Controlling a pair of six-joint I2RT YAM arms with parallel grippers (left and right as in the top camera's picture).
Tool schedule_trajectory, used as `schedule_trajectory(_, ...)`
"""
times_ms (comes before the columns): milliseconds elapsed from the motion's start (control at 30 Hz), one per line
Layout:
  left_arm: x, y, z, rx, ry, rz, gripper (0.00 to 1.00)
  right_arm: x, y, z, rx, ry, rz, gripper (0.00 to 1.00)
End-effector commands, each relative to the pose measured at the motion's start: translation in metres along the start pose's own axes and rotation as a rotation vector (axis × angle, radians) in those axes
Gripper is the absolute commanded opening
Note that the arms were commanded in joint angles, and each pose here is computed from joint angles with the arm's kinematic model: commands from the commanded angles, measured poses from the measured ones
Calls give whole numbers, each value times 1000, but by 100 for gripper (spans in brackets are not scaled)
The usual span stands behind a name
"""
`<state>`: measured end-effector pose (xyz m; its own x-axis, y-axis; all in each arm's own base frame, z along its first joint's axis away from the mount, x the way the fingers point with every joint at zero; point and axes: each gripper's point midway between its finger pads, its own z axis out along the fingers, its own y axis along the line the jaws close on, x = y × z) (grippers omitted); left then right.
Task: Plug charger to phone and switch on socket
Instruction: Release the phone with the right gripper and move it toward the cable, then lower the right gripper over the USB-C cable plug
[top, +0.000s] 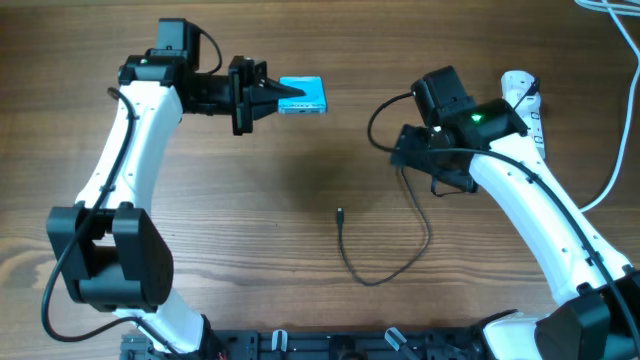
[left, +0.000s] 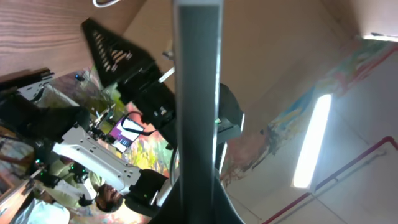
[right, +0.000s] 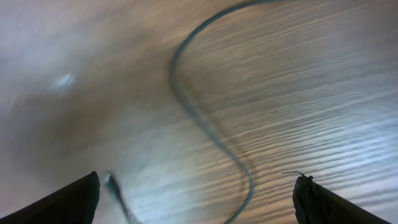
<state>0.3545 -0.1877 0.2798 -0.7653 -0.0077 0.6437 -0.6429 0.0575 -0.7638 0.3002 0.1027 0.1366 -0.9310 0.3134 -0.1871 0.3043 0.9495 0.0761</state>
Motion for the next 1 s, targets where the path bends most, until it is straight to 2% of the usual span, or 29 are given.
schedule_trajectory(0,-3,-8,-24,25,-75,35,4,25,23,2,-138,126,-174,100)
schedule_trajectory(67,-16,-5,-38,14,-151,49,4,31,25,1,-138,140,-206,100)
schedule_trajectory(167,-22,-7,-52,24,-191,102,4,37,31,0,-144,144,-245,99)
schedule_trajectory(300,-28,-5,-58,6,-227,175,4,49,42,1,-147,156,-297,87)
schedule_trajectory(433,-51,11,-67,-95,-359,166,4,64,58,5,-152,169,-362,86)
schedule_trajectory(533,-69,23,-80,-177,-476,152,4,76,67,10,-145,189,-400,71)
schedule_trajectory(600,-81,31,-95,-227,-561,137,4,82,72,15,-133,207,-377,57)
schedule_trajectory(667,-88,35,-105,-251,-610,129,4,90,78,21,-121,219,-383,57)
schedule_trajectory(733,-94,41,-119,-280,-668,112,4,96,84,27,-117,227,-409,62)
schedule_trajectory(833,-106,60,-145,-381,-797,53,4,103,95,38,-116,235,-435,64)
schedule_trajectory(967,-111,85,-170,-517,-914,-24,4,93,101,51,-94,194,-359,64)
